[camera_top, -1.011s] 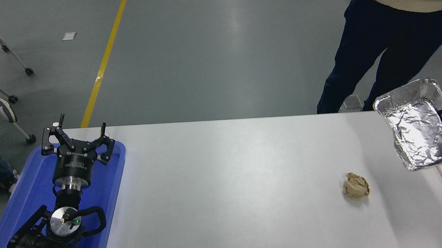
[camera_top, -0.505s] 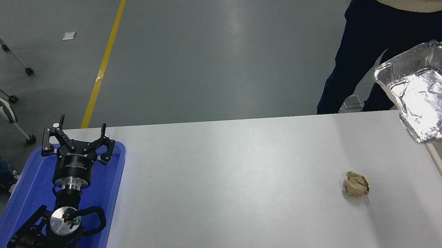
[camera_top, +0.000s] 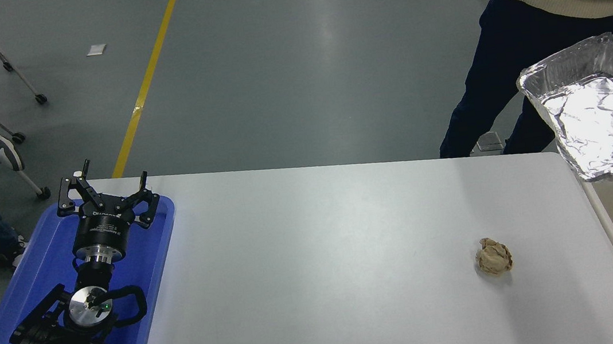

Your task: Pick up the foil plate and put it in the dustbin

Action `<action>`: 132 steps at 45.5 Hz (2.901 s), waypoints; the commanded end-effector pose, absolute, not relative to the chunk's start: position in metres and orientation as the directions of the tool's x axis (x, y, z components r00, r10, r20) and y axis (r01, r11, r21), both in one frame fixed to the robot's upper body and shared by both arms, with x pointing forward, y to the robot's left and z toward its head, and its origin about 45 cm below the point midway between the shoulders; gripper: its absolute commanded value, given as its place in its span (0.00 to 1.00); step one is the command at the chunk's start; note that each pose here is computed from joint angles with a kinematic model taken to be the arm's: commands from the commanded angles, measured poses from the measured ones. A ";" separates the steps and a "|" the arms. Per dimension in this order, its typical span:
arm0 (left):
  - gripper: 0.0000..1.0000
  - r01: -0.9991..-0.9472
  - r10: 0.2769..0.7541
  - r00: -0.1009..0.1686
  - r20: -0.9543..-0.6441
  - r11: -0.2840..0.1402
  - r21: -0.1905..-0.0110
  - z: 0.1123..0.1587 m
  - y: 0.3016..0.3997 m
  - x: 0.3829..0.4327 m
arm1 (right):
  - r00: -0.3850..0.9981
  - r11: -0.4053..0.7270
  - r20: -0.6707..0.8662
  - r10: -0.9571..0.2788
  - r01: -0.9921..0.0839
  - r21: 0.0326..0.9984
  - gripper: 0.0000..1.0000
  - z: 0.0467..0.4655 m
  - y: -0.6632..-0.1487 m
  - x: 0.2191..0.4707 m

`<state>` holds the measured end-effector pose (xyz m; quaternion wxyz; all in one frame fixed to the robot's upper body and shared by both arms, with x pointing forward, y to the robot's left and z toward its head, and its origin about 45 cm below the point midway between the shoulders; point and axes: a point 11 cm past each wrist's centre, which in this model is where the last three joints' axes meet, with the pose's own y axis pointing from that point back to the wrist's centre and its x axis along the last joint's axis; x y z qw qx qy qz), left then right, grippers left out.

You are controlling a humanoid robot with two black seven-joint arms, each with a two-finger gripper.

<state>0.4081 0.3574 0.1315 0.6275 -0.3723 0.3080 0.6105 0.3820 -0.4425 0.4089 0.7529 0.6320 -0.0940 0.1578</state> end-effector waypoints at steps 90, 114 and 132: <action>1.00 -0.996 0.535 0.061 -0.842 -0.029 -0.090 0.1315 0.3575 0.4085 | 0.866 0.505 0.389 0.313 -0.499 0.705 1.00 0.148 -0.635 0.293; 1.00 -0.995 0.537 0.060 -0.842 -0.029 -0.090 0.1318 0.3582 0.4084 | 0.852 0.423 0.483 0.204 -0.521 0.741 1.00 0.173 -0.609 0.333; 1.00 -0.996 0.538 0.062 -0.841 -0.026 -0.090 0.1322 0.3576 0.4089 | 0.894 0.162 0.447 0.005 -0.442 0.882 1.00 0.196 -0.502 0.358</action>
